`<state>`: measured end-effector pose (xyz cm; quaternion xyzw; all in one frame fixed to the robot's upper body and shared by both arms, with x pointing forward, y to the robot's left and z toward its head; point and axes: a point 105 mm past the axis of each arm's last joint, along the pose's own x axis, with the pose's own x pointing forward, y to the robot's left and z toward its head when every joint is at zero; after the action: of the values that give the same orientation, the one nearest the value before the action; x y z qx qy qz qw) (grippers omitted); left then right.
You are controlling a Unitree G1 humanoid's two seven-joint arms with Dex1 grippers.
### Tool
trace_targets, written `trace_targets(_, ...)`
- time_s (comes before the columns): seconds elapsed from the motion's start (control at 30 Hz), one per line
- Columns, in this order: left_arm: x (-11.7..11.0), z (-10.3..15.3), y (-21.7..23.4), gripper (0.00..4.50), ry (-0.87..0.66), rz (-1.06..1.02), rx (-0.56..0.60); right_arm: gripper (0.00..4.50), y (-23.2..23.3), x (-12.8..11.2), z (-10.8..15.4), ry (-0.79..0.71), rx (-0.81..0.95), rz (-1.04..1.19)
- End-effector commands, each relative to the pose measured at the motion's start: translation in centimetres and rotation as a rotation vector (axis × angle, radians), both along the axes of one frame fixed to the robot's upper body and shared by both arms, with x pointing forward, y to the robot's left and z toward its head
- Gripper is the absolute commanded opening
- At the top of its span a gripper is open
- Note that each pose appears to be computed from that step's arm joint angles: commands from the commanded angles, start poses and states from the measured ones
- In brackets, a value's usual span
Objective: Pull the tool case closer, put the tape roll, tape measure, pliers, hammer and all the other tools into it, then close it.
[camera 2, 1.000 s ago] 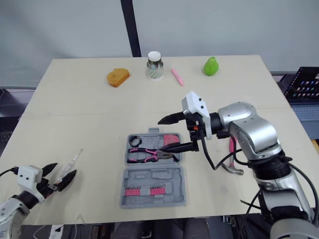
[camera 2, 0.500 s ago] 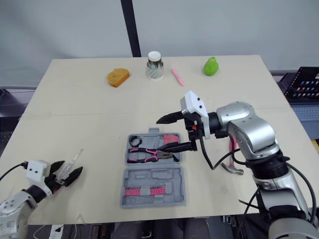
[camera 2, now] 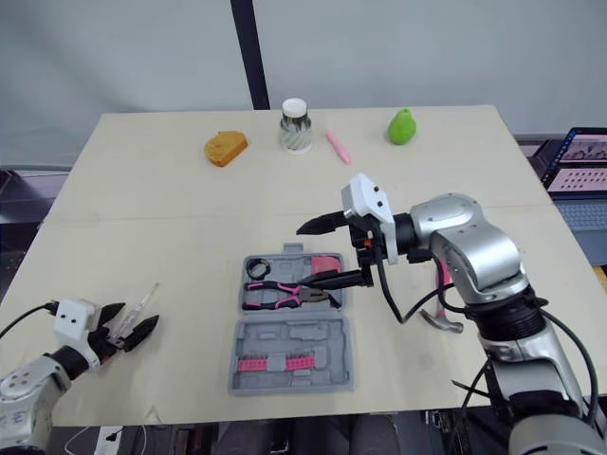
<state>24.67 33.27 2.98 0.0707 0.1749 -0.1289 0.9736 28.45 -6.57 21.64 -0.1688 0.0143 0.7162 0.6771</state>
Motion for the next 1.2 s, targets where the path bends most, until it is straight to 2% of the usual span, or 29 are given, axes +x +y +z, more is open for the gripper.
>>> trace_targets(0.03,-1.6,-2.4,0.4,4.5,0.13,0.024,0.006,4.48,0.1,-0.4,0.7,-0.037,0.008,0.015)
trace_targets(0.17,-1.7,-2.5,0.5,4.5,0.141,0.021,0.046,4.48,0.1,-0.4,0.7,-0.038,0.01,0.016)
trace_targets(0.4,-1.8,-2.8,0.4,4.5,0.146,0.031,0.024,4.48,0.1,-0.3,0.7,-0.04,0.011,0.014)
trace_targets(0.5,-1.9,-2.9,0.5,3.67,0.145,0.043,0.019,4.5,0.0,-0.3,0.7,-0.04,0.009,0.014)
trace_targets(0.63,-1.9,-3.0,0.6,1.76,0.143,0.05,0.012,4.5,0.0,-0.3,0.7,-0.041,0.008,0.012)
trace_targets(0.67,-1.9,-3.1,0.6,1.54,0.142,0.054,0.009,4.5,0.0,-0.3,0.7,-0.043,0.007,0.012)
trace_targets(0.77,-2.1,-3.3,0.7,0.15,0.141,0.065,0.003,4.5,-0.1,-0.3,0.7,-0.046,0.005,0.011)
trace_targets(0.8,-2.1,-3.4,0.8,0.05,0.142,0.07,0.001,4.5,-0.1,-0.3,0.7,-0.047,0.005,0.011)
trace_targets(1.07,-2.3,-3.7,1.2,0.06,0.121,0.078,0.016,4.5,-0.1,-0.4,0.8,-0.045,0.018,0.015)
trace_targets(1.2,-1.3,-2.1,0.7,0.06,0.05,0.053,0.014,4.5,-0.1,-0.3,0.9,-0.045,0.025,0.012)
